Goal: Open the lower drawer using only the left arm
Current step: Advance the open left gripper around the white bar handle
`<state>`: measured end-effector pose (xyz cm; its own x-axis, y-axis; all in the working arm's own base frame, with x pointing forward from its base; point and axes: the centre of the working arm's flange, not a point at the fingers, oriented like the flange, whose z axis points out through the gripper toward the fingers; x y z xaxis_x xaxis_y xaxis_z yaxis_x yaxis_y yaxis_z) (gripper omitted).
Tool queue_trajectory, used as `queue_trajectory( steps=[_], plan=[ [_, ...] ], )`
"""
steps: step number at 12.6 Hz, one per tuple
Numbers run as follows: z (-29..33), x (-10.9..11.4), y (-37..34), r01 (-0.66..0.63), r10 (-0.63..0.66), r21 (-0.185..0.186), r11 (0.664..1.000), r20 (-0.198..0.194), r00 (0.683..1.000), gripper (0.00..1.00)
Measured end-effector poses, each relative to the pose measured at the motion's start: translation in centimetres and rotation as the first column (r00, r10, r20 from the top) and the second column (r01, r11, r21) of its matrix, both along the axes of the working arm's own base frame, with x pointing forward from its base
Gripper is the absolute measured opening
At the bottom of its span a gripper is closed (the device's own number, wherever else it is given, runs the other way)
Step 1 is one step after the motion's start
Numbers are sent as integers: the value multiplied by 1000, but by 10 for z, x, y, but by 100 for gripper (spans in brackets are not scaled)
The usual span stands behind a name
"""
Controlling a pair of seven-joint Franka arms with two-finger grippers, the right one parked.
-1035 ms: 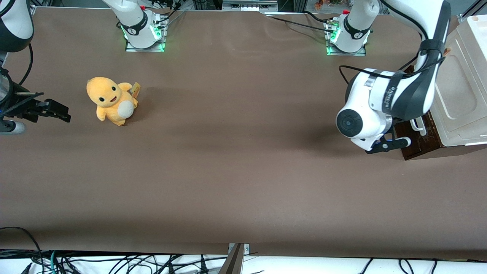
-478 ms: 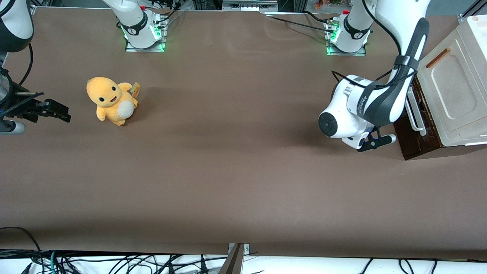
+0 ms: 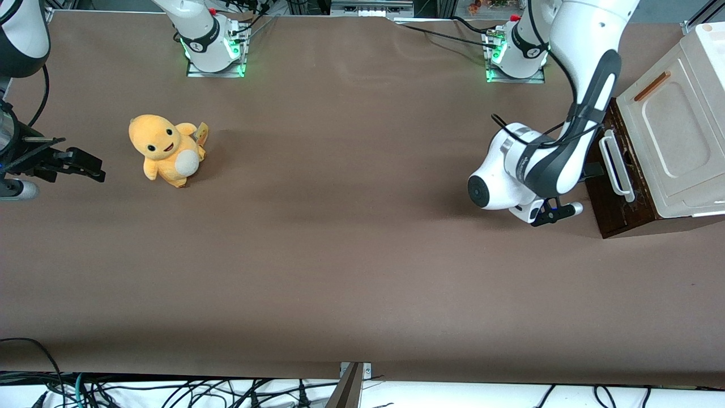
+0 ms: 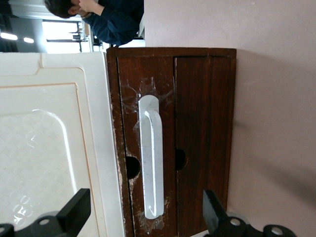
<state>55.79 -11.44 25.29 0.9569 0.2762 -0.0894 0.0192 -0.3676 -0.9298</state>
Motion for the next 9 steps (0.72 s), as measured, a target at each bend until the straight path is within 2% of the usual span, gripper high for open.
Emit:
queue_trajectory(
  steps=[2, 6, 9],
  plan=[
    [-13, -2, 3, -9, 8, 31, 999, 5, 1000, 100],
    [-37, -13, 12, 9, -8, 117, 993, -13, 1000, 100],
    [-51, -19, 16, 14, -11, 152, 988, -16, 1000, 100]
  ],
)
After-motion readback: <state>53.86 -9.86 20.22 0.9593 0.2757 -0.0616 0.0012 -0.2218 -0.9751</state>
